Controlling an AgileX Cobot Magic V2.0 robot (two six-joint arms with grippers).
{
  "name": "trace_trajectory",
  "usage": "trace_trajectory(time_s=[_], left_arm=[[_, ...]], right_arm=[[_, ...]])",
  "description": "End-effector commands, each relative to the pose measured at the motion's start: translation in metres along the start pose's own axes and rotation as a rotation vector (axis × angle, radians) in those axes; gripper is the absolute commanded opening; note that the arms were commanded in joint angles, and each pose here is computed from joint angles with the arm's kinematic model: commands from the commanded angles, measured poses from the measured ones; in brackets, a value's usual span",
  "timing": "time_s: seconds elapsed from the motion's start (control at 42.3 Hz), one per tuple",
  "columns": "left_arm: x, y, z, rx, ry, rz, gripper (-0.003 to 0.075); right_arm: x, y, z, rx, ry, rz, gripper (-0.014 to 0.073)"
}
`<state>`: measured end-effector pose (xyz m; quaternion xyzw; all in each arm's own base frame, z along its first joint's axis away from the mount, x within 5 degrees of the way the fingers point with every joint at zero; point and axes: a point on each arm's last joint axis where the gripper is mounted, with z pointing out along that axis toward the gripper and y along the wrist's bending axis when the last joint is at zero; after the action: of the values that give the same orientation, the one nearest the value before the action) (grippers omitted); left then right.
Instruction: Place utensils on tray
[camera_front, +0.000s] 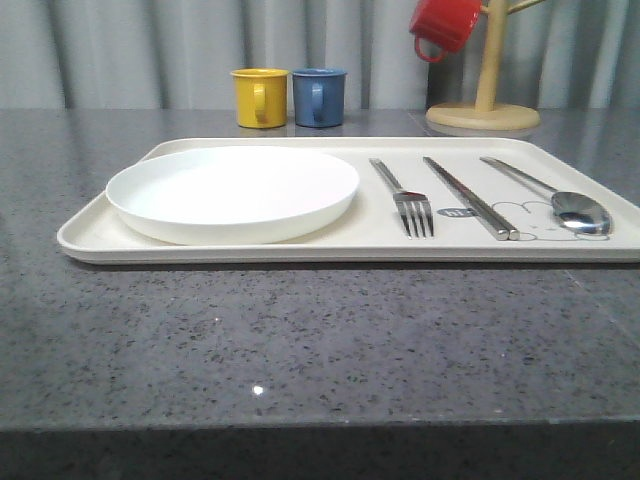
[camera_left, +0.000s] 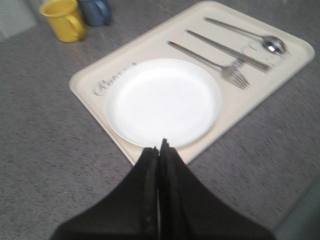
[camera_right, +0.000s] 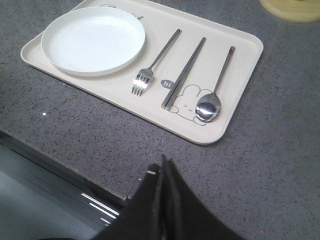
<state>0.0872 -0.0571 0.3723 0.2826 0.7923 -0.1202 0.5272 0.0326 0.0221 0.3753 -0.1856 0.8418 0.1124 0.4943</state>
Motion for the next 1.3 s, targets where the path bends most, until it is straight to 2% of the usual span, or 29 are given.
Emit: trace_trajectory(time_s=[0.0,0.284,0.544,0.828,1.278], left_arm=[[0.000,0.010,-0.007,-0.103,-0.200,-0.056,-0.0020],[0.083,0.016,-0.013,-0.410,-0.359,-0.166,-0.0020],[0.138,0.009,-0.004,-0.531,-0.521,-0.228,-0.0020],[0.167,0.009,0.011,-0.565,-0.594,-0.226,-0.0020],[0.168,0.009,0.012,-0.560,-0.571,-0.227,-0.0020]], right_arm=[[-0.011,0.000,-0.002,0.003,-0.082,0.002,-0.0067],[-0.011,0.000,-0.002,0.003,-0.082,0.002,-0.0067],[-0.011,0.000,-0.002,0.003,-0.082,0.002,-0.0067],[-0.011,0.000,-0.002,0.003,-0.082,0.002,-0.0067],[-0.011,0.000,-0.002,0.003,-0.081,0.002,-0.0067]])
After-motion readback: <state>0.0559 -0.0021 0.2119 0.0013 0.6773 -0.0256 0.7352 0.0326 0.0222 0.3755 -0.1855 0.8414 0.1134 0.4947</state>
